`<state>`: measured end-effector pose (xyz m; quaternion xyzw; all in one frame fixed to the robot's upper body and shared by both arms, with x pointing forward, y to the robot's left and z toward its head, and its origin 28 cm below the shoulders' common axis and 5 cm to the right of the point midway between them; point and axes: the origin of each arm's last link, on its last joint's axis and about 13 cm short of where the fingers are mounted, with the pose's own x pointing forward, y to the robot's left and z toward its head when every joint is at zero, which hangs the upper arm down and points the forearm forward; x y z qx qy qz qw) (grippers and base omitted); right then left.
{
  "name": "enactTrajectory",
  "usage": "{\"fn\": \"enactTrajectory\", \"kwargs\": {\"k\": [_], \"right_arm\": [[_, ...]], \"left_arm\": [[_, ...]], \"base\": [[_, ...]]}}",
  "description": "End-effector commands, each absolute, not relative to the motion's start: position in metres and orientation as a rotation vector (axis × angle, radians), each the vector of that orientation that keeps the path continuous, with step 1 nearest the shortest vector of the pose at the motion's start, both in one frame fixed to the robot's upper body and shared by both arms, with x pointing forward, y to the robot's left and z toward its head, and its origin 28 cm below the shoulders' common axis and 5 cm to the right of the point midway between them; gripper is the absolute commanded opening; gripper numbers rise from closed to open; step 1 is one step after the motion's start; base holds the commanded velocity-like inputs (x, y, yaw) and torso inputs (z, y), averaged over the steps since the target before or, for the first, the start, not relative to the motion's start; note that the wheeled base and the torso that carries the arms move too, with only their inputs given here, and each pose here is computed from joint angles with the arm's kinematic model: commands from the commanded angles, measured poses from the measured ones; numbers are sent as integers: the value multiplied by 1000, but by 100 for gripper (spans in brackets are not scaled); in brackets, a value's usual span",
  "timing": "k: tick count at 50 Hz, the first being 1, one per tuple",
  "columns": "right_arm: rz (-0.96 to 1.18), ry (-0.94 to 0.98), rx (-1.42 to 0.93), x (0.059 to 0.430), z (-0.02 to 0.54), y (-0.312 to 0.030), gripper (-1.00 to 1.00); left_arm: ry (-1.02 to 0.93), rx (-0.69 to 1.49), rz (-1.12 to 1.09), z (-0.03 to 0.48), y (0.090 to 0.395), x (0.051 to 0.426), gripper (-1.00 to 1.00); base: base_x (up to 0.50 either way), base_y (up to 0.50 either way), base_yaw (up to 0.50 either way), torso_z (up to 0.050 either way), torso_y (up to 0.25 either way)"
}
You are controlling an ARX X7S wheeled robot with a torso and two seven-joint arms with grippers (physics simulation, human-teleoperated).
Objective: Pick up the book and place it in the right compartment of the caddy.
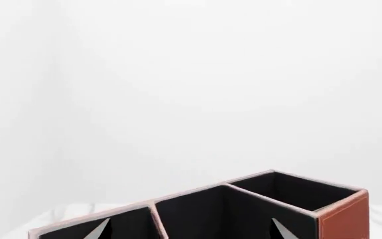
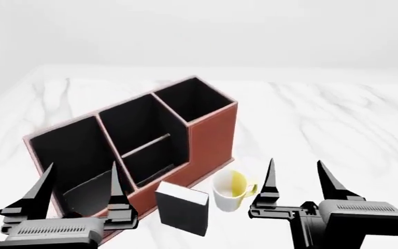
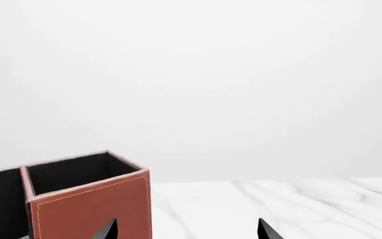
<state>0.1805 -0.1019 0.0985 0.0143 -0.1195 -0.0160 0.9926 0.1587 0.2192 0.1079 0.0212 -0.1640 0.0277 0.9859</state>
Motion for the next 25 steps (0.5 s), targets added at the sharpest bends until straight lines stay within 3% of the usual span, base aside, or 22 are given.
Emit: {"fn": "enactTrajectory", "kwargs": {"k": [1, 25], "right_arm": [[-30, -238, 42, 180, 99, -102, 100], [-45, -233, 30, 180, 98, -102, 100]], "left_arm": [[-327, 46, 54, 107, 219, 158, 100], [-326, 54, 51, 107, 218, 158, 100]], "base": [[0, 0, 500, 0, 0], [0, 0, 500, 0, 0]]}}
